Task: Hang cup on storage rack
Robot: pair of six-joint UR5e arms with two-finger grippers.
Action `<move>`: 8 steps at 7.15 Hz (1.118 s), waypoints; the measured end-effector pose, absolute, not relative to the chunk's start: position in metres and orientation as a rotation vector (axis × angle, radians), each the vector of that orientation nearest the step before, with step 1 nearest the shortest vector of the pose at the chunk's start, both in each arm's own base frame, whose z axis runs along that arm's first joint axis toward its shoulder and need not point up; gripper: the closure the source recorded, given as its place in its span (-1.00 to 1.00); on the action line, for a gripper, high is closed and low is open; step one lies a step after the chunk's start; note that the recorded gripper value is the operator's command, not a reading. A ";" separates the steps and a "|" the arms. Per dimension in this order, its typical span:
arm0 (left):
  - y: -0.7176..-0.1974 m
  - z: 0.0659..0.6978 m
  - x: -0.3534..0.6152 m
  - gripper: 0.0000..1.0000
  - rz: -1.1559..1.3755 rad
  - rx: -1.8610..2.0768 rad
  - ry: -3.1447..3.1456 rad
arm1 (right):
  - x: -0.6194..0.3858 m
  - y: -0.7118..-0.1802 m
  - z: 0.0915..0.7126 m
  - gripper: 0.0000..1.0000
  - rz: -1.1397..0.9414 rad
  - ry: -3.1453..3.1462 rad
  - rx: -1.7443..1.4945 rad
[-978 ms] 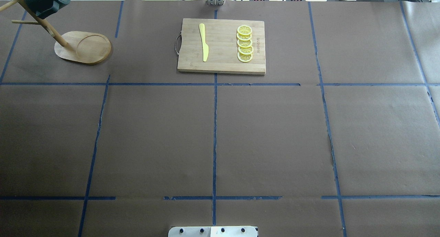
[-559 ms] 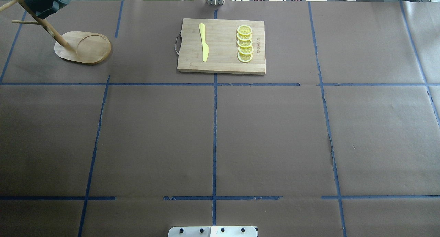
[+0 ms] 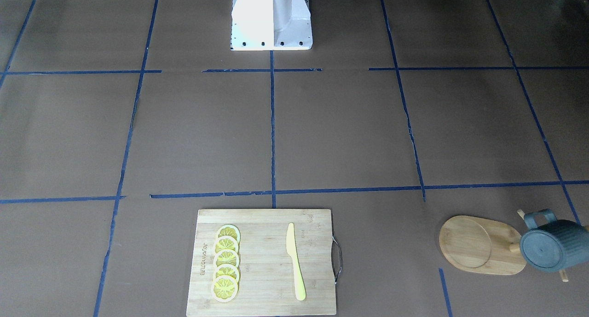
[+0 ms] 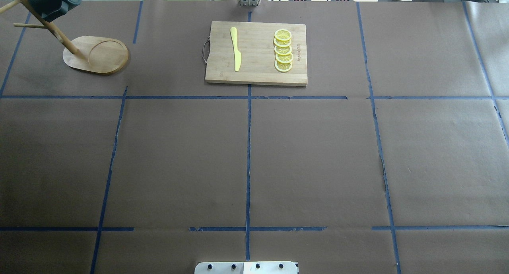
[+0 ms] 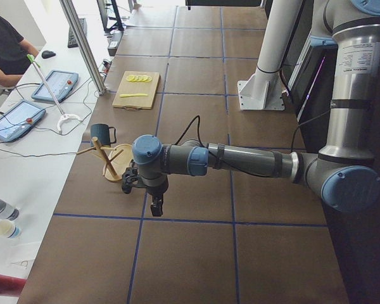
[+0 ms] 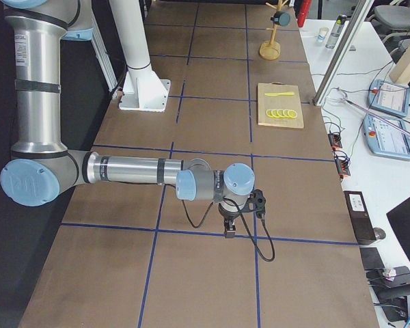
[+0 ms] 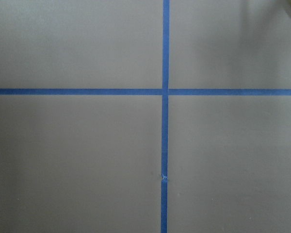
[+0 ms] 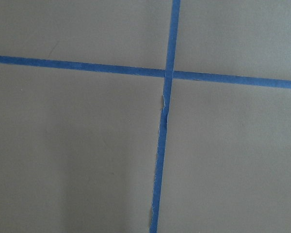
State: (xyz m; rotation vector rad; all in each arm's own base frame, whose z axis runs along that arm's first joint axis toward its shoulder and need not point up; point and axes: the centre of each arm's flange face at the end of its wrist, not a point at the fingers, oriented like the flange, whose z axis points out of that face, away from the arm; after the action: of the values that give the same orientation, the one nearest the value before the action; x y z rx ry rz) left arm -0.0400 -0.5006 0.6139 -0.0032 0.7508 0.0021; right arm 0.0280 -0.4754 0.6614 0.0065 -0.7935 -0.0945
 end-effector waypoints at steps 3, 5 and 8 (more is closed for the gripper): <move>-0.500 0.613 -0.040 -1.00 0.003 -0.002 0.751 | 0.027 -0.481 0.656 -0.99 -0.099 -0.792 0.017; -0.499 0.615 -0.040 -1.00 0.002 -0.005 0.751 | 0.027 -0.482 0.654 -0.99 -0.103 -0.792 0.022; -0.498 0.617 -0.040 -1.00 0.001 -0.007 0.750 | 0.027 -0.479 0.657 -0.99 -0.098 -0.794 0.014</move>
State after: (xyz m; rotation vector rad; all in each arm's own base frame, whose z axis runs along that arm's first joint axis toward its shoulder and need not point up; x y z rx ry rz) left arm -0.0399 -0.4975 0.6165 -0.0073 0.7503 0.0005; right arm 0.0271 -0.4790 0.6572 0.0141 -0.7936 -0.0978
